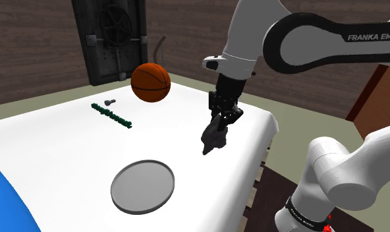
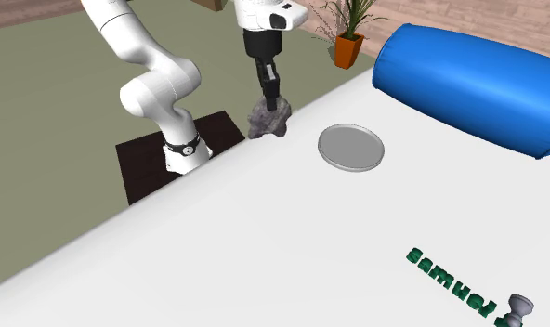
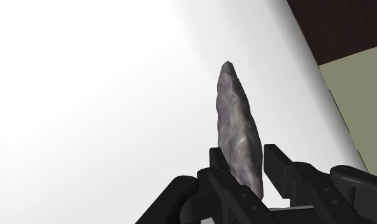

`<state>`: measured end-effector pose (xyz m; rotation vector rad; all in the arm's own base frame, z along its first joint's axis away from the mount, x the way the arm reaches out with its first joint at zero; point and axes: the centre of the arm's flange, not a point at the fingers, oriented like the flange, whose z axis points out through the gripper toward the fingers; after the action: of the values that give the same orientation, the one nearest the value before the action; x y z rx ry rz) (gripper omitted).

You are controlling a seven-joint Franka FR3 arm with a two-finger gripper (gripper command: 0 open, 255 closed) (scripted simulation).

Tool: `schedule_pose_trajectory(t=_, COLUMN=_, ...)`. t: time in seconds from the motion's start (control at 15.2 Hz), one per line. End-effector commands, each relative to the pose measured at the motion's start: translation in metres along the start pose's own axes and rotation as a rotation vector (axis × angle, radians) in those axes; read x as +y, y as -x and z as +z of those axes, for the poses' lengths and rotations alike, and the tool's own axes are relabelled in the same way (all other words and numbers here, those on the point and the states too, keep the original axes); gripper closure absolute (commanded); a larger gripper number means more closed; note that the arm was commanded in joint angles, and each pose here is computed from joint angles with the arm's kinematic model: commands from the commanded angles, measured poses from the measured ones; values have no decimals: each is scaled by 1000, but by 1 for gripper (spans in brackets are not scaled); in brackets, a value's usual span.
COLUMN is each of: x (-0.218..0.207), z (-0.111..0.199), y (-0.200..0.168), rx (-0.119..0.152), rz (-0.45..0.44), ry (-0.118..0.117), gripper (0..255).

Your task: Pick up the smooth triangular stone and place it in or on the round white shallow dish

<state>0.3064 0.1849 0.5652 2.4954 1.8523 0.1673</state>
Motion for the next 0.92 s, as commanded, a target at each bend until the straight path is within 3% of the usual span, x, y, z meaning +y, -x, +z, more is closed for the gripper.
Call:
schedule_pose_trajectory(t=0.0, x=2, z=-10, y=0, rx=0, rz=0, ry=0, gripper=255)
schedule_pose_trajectory(t=0.26, x=4, z=-31, y=-2, rx=0, rz=0, ry=0, gripper=255)
schedule_pose_trajectory(t=0.86, x=16, z=-42, y=-120, rx=0, rz=0, ry=0, gripper=255)
